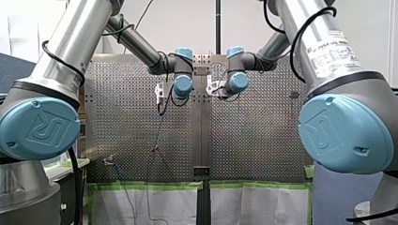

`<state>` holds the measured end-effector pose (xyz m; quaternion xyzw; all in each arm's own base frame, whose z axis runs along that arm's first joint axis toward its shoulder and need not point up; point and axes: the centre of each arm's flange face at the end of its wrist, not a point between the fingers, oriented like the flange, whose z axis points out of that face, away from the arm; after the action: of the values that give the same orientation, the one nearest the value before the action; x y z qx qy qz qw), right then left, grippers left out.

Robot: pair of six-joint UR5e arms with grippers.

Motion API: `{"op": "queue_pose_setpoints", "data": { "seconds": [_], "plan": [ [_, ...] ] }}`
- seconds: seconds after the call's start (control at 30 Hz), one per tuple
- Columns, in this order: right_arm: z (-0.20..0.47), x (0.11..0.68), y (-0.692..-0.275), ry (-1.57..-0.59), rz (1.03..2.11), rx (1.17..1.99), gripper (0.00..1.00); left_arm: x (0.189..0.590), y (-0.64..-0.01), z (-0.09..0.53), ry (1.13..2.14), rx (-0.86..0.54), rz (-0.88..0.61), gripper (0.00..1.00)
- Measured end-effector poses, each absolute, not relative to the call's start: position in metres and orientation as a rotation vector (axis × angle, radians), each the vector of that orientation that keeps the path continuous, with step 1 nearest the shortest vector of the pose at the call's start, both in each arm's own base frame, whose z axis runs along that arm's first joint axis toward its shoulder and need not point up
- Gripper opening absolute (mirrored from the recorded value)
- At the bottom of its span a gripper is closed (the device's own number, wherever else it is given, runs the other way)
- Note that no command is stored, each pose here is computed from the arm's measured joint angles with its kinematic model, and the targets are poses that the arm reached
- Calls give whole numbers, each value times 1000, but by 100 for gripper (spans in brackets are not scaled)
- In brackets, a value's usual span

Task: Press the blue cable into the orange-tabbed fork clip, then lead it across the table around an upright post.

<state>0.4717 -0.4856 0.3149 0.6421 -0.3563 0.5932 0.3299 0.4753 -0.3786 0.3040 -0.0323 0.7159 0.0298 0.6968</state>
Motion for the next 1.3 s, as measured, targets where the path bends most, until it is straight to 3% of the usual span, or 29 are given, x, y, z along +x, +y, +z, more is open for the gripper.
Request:
{"op": "queue_pose_setpoints", "data": {
  "seconds": [0.77,1.1,1.3],
  "plan": [
    [453,441,-452,-859,1664,1504,0,490,-380,399,1516,-161,2,0],
    [510,414,-437,-846,1708,1400,0,493,-386,438,1511,-119,1,0],
    [518,401,-440,-855,1697,1378,0,496,-392,461,1485,-96,0,0]
  ]
}}
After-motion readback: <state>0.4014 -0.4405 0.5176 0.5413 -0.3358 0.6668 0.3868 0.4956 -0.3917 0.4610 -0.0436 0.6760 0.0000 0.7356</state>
